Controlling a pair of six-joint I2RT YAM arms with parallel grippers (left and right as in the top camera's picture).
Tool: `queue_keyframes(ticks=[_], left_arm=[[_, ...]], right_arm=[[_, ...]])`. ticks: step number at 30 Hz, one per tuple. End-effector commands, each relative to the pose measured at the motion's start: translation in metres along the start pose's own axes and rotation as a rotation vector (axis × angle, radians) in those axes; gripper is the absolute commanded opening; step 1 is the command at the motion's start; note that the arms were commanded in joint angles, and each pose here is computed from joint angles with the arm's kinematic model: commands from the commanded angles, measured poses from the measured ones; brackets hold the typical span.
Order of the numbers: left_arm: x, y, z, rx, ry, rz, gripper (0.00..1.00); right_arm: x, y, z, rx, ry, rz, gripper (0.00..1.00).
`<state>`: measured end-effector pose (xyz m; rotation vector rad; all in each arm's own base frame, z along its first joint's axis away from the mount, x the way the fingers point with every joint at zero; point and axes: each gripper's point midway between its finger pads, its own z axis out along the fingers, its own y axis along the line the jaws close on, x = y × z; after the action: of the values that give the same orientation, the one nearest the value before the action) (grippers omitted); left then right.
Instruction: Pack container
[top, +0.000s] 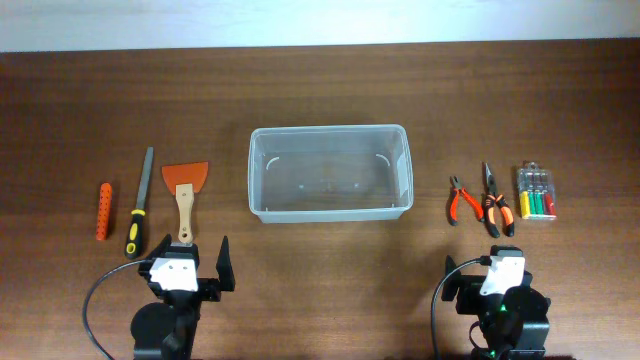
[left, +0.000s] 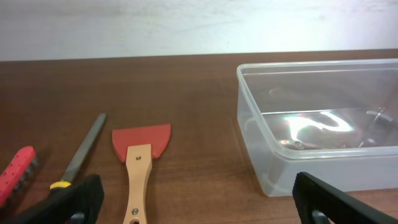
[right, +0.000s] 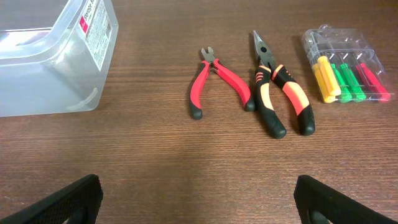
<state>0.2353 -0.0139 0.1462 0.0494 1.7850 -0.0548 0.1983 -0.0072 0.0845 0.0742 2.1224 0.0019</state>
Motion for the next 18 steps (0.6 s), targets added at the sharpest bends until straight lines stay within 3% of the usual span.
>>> queue_keyframes(ticks=[1,6,10,15,18], left_arm=[[-0.005,-0.007,0.000,0.042,-0.031,-0.004,0.99],[-0.019,-0.024,-0.007,0.140,-0.038,-0.009,0.99],[-0.041,-0.006,-0.019,0.029,0.066,-0.080,0.99],[-0.085,-0.001,-0.015,0.004,0.254,0.008,0.99],[-0.096,0.002,0.001,-0.003,0.452,0.009,0.99]], right_arm=[[-0.005,0.000,0.000,0.000,-0.027,0.012,0.98],[-0.039,0.019,-0.005,-0.111,-0.163,0.004,0.99],[-0.087,0.040,-0.028,-0.231,-0.332,-0.028,0.99],[-0.129,0.041,-0.052,-0.220,-0.382,-0.069,0.99],[-0.151,0.041,-0.060,-0.215,-0.325,-0.086,0.99]])
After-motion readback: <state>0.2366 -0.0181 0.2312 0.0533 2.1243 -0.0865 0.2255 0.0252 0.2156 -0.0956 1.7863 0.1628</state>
